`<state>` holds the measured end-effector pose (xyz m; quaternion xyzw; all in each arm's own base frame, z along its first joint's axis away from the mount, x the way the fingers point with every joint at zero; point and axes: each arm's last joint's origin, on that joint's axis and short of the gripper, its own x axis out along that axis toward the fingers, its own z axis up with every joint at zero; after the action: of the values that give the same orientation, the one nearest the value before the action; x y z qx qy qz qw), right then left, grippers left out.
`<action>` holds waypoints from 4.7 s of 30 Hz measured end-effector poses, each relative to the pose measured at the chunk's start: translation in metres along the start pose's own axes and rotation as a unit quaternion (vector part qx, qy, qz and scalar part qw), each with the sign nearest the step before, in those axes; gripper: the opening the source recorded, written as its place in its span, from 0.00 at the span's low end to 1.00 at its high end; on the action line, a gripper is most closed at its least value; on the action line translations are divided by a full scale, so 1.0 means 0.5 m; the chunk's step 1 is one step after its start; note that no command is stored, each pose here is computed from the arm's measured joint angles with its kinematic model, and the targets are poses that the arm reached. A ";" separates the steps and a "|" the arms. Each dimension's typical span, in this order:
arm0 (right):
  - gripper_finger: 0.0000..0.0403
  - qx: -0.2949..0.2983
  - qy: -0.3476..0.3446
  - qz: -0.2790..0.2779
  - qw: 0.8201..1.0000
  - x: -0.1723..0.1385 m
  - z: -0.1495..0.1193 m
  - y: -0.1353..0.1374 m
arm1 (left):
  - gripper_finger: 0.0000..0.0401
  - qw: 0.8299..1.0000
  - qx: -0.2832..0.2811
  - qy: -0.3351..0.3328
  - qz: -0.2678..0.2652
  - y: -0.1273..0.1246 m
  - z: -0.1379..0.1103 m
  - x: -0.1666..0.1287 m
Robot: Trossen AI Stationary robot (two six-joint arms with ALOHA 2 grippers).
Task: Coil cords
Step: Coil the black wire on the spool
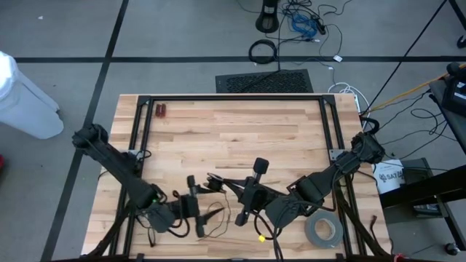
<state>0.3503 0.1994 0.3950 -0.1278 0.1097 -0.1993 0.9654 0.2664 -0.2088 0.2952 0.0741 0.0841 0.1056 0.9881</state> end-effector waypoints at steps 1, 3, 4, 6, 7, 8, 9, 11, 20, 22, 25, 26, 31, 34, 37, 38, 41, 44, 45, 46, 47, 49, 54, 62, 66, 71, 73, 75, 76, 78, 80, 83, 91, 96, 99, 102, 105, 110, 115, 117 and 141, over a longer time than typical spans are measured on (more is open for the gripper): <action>0.00 -0.002 0.000 0.000 1.000 0.000 0.000 0.000 | 0.64 1.000 -0.003 -0.009 0.003 -0.005 -0.002 0.009; 0.00 -0.003 0.000 0.000 1.000 0.000 0.000 0.000 | 0.64 1.000 -0.008 -0.025 0.007 -0.015 -0.005 0.024; 0.00 -0.003 0.000 0.000 1.000 0.000 0.000 0.000 | 0.63 1.000 -0.006 -0.030 0.008 -0.020 -0.009 0.030; 0.00 -0.005 0.000 0.000 1.000 0.000 0.000 0.000 | 0.61 0.999 -0.007 -0.040 0.010 -0.028 -0.012 0.039; 0.00 -0.007 0.000 0.000 1.000 0.000 0.000 0.000 | 0.59 0.999 -0.007 -0.042 0.011 -0.029 -0.013 0.040; 0.00 -0.007 0.000 0.001 1.000 -0.001 0.000 0.000 | 0.56 0.999 -0.011 -0.044 0.010 -0.030 -0.013 0.040; 0.00 -0.008 -0.001 0.002 1.000 -0.003 0.000 0.002 | 0.53 0.999 -0.012 -0.045 0.011 -0.031 -0.013 0.041; 0.00 -0.008 -0.001 0.003 1.000 -0.004 0.000 0.003 | 0.47 0.999 -0.011 -0.044 0.011 -0.031 -0.013 0.041; 0.00 -0.009 -0.001 0.003 1.000 -0.004 0.000 0.004 | 0.14 0.999 -0.012 -0.041 0.034 -0.018 -0.014 0.054; 0.00 -0.009 -0.001 0.003 1.000 -0.005 0.000 0.004 | 0.06 0.998 -0.007 -0.037 0.054 -0.015 -0.015 0.056; 0.00 -0.011 -0.002 0.006 1.000 -0.009 0.001 0.004 | 0.02 0.994 0.023 -0.025 0.102 -0.009 -0.020 0.055; 0.00 -0.011 -0.002 0.006 1.000 -0.011 0.002 0.003 | 0.02 0.992 0.038 -0.018 0.121 -0.007 -0.022 0.054; 0.00 -0.005 -0.009 0.020 1.000 -0.032 0.013 -0.003 | 0.01 0.984 0.090 0.010 0.156 0.006 -0.019 0.025; 0.00 0.006 -0.009 0.042 0.999 -0.041 0.016 -0.006 | 0.01 0.983 0.096 0.015 0.153 0.013 -0.010 0.006; 0.00 0.014 0.005 0.058 0.998 -0.043 0.009 -0.006 | 0.01 0.983 0.101 0.017 0.153 0.027 0.001 -0.010; 0.00 0.014 0.011 0.058 0.998 -0.044 0.006 -0.006 | 0.01 0.983 0.101 0.016 0.152 0.030 0.005 -0.016; 0.00 0.014 0.034 0.058 0.998 -0.044 -0.006 -0.006 | 0.01 0.984 0.110 0.019 0.142 0.039 0.014 -0.033; 0.00 0.014 0.052 0.055 0.997 -0.045 -0.017 -0.008 | 0.01 0.987 0.113 0.024 0.114 0.043 0.016 -0.050; 0.00 0.015 0.058 0.054 0.997 -0.044 -0.020 -0.009 | 0.01 0.988 0.110 0.028 0.106 0.045 0.014 -0.054; 0.00 0.017 0.063 0.052 0.997 -0.043 -0.022 -0.010 | 0.01 0.989 0.108 0.035 0.098 0.047 0.010 -0.057; 0.00 0.019 0.068 0.052 0.996 -0.043 -0.025 -0.010 | 0.01 0.989 0.106 0.041 0.093 0.049 0.007 -0.059; 0.00 0.022 0.081 0.058 0.995 -0.039 -0.031 -0.013 | 0.01 0.990 0.104 0.056 0.080 0.055 0.000 -0.063; 0.00 0.028 0.113 0.081 0.990 -0.024 -0.048 -0.009 | 0.01 0.989 0.104 0.082 0.066 0.065 -0.012 -0.060; 0.00 0.039 0.128 0.076 0.988 -0.022 -0.056 -0.011 | 0.01 0.984 0.124 0.121 0.031 0.075 -0.026 -0.051; 0.00 0.043 0.133 0.071 0.988 -0.014 -0.060 -0.010 | 0.01 0.984 0.125 0.124 0.024 0.074 -0.027 -0.051; 0.00 0.047 0.144 0.073 0.986 0.005 -0.069 -0.010 | 0.01 0.982 0.126 0.139 0.026 0.078 -0.035 -0.053; 0.00 0.050 0.149 0.077 0.985 0.012 -0.070 -0.015 | 0.01 0.981 0.124 0.149 0.028 0.080 -0.040 -0.055; 0.00 0.050 0.149 0.074 0.985 0.016 -0.070 -0.018 | 0.01 0.980 0.116 0.157 0.032 0.082 -0.045 -0.057; 0.00 0.045 0.148 0.074 0.985 0.017 -0.070 -0.019 | 0.01 0.981 0.111 0.159 0.033 0.083 -0.046 -0.057; 0.00 0.037 0.148 0.077 0.985 0.015 -0.070 -0.018 | 0.01 0.982 0.098 0.157 0.033 0.082 -0.045 -0.058; 0.00 0.032 0.148 0.079 0.985 0.017 -0.069 -0.019 | 0.02 0.983 0.091 0.156 0.027 0.080 -0.043 -0.059; 0.00 0.027 0.151 0.087 0.984 0.021 -0.070 -0.022 | 0.05 0.983 0.090 0.159 0.020 0.079 -0.044 -0.059; 0.00 0.019 0.153 0.096 0.983 0.025 -0.068 -0.030 | 0.11 0.983 0.080 0.165 0.010 0.077 -0.046 -0.062; 0.00 0.020 0.153 0.096 0.983 0.025 -0.067 -0.030 | 0.12 0.983 0.075 0.167 0.007 0.077 -0.046 -0.062; 0.00 0.022 0.153 0.096 0.983 0.025 -0.067 -0.030 | 0.12 0.986 0.032 0.165 -0.005 0.075 -0.041 -0.062; 0.00 0.023 0.151 0.096 0.984 0.025 -0.066 -0.031 | 0.13 0.986 -0.013 0.161 -0.032 0.068 -0.035 -0.060; 0.00 0.028 0.146 0.097 0.984 0.022 -0.061 -0.034 | 0.17 0.989 -0.042 0.131 -0.050 0.057 -0.028 -0.053; 0.00 0.031 0.137 0.101 0.985 0.004 -0.046 -0.052 | 0.32 0.994 -0.064 0.060 -0.072 0.034 -0.049 -0.036; 0.00 0.030 0.123 0.114 0.985 -0.027 -0.027 -0.067 | 0.43 0.994 -0.077 -0.003 -0.083 0.010 -0.102 -0.022; 0.00 0.030 0.119 0.117 0.986 -0.035 -0.022 -0.073 | 0.44 0.994 -0.071 -0.027 -0.081 0.001 -0.122 -0.009; 0.00 -0.007 0.135 0.124 0.983 -0.057 -0.015 -0.122 | 0.65 0.985 -0.073 -0.001 -0.158 -0.002 -0.254 0.147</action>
<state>0.3012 0.1554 0.4101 -0.0920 0.2550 -0.0930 0.9580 0.3144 -0.1773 0.1599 -0.0124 0.0862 -0.0462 0.9951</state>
